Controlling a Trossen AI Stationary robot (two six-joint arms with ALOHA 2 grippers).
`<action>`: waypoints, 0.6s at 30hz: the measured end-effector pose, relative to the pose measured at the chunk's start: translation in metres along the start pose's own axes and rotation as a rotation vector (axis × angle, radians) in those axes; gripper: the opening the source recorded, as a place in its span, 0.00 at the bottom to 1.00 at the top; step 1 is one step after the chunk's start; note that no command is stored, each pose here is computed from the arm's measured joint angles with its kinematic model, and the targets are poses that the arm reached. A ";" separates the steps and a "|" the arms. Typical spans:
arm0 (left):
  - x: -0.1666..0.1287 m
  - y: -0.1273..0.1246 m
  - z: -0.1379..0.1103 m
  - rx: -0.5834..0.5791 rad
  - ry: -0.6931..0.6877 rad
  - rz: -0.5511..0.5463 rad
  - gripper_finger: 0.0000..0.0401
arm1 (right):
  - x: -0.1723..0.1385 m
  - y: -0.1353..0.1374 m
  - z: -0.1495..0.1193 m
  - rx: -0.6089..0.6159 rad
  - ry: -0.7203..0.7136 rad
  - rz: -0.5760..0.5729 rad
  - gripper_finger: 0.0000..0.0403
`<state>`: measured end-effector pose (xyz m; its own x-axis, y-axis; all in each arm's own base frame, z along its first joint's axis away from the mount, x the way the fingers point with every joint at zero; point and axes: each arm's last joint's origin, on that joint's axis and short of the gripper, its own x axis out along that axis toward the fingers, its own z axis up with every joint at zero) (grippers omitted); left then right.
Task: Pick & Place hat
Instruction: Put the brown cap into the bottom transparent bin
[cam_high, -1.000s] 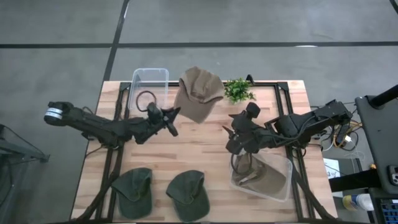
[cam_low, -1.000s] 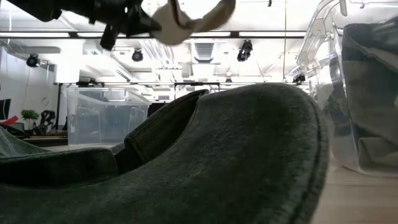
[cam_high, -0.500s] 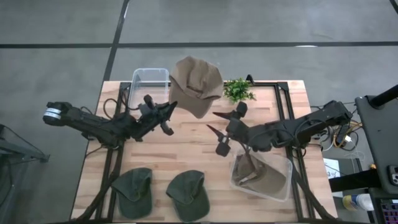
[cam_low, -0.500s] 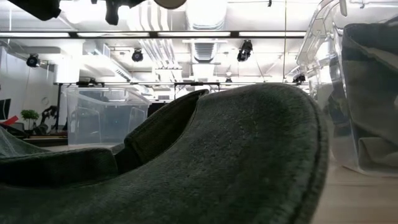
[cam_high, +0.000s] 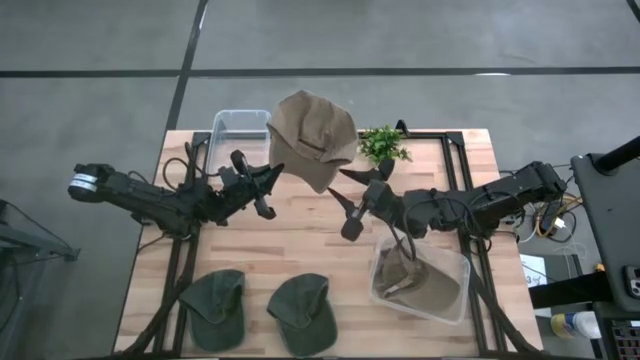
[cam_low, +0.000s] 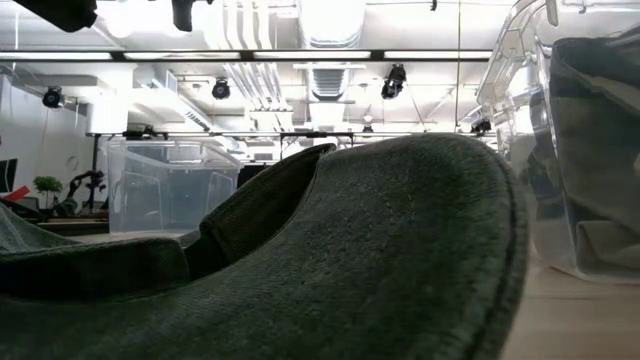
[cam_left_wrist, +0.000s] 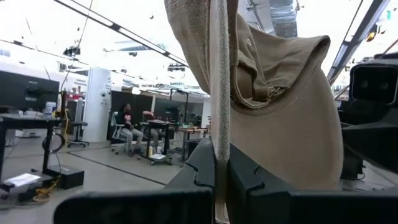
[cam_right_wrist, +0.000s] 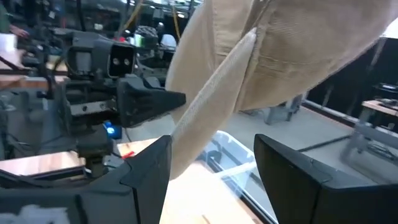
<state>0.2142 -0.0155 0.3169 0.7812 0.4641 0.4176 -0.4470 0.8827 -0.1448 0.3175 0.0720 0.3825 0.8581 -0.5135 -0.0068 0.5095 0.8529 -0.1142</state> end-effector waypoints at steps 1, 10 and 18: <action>0.000 0.000 0.000 0.012 0.001 0.007 0.01 | 0.001 -0.001 0.000 0.005 -0.006 0.015 0.56; 0.000 0.001 0.002 0.087 -0.007 0.032 0.01 | 0.007 -0.006 0.001 0.040 -0.012 0.019 0.56; 0.000 0.000 0.001 0.072 -0.014 0.010 0.01 | 0.011 -0.010 0.000 0.039 -0.013 0.016 0.53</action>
<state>0.2137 -0.0152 0.3180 0.7707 0.4711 0.4290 -0.4852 0.8703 -0.0840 0.3218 0.0573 0.3840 0.8666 -0.4990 0.0051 0.4980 0.8639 -0.0757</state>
